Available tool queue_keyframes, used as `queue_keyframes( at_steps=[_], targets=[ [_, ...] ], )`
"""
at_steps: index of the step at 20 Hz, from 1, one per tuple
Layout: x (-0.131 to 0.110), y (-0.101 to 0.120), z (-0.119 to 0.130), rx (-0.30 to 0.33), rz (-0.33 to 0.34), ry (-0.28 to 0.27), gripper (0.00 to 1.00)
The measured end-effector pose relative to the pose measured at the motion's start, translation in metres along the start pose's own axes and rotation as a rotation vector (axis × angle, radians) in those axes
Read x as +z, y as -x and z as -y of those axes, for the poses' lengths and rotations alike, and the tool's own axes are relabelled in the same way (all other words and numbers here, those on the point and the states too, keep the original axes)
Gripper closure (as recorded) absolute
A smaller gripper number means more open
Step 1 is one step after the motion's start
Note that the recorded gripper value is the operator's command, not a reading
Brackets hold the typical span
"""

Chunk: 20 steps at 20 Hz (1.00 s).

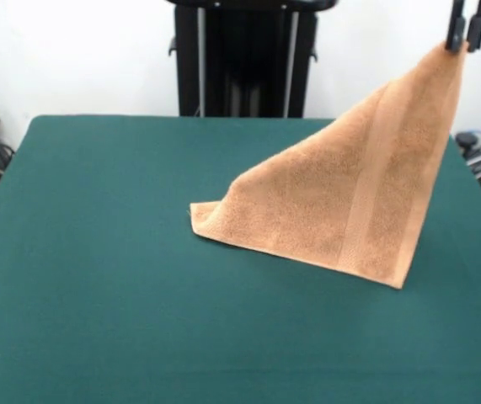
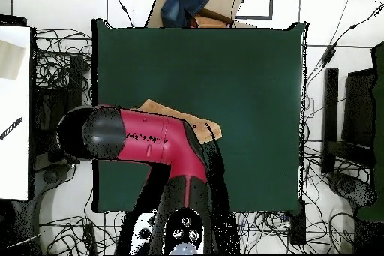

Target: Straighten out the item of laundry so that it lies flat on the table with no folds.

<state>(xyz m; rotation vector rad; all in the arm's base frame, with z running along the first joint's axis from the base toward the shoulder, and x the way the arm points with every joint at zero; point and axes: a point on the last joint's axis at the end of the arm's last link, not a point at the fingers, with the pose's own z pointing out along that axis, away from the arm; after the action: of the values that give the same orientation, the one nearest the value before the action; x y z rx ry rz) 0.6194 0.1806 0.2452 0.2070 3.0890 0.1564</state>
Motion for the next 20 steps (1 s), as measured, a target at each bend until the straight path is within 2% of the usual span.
queue_keyframes(
  at_steps=[2,6,10,13,14,15,20],
  targets=[
    [0.001,0.004,0.003,0.005,0.006,0.0,1.0],
    [0.019,0.022,0.016,0.028,0.05,-0.007,1.0],
    [0.058,0.036,0.031,0.048,0.113,-0.022,1.0],
    [0.083,0.041,0.039,0.055,0.133,-0.032,1.0],
    [0.09,0.042,0.041,0.057,0.137,-0.035,1.0],
    [0.111,0.043,0.045,0.061,0.14,-0.042,1.0],
    [0.145,0.044,0.049,0.061,0.129,-0.052,1.0]
  ],
)
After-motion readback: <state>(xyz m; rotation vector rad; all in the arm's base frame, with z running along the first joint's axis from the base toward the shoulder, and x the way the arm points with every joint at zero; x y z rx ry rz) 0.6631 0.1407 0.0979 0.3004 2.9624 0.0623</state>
